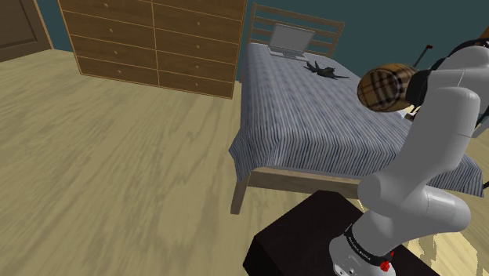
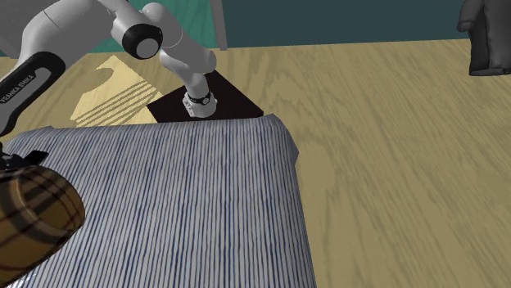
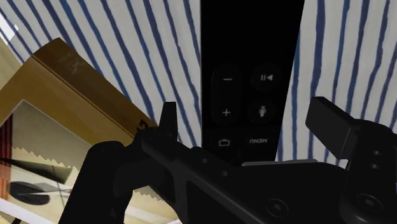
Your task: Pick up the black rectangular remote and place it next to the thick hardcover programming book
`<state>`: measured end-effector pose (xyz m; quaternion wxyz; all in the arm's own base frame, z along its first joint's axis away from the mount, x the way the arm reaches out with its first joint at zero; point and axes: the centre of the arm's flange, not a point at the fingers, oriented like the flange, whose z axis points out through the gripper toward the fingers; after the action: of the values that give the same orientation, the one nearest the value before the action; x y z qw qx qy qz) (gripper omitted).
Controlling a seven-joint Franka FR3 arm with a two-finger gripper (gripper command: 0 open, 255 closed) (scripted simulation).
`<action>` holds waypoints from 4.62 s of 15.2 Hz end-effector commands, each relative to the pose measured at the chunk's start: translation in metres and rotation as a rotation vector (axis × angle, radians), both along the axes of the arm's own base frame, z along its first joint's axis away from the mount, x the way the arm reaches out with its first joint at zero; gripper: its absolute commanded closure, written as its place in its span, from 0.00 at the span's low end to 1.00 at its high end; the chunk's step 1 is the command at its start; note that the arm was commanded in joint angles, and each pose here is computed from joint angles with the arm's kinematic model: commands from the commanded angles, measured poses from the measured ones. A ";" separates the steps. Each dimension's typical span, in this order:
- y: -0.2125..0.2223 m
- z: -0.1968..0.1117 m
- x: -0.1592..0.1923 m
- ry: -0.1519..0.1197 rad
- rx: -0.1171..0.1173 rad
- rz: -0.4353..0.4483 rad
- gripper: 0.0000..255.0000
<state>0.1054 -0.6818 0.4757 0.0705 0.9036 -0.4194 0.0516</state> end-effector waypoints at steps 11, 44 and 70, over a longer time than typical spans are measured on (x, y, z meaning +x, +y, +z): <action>-0.001 -0.008 0.001 0.001 0.000 -0.001 1.00; 0.050 0.101 -0.021 0.001 0.000 -0.001 1.00; 0.050 0.006 -0.021 0.001 0.000 -0.001 1.00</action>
<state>0.0849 -0.6322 0.4818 0.0707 0.9035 -0.4196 0.0511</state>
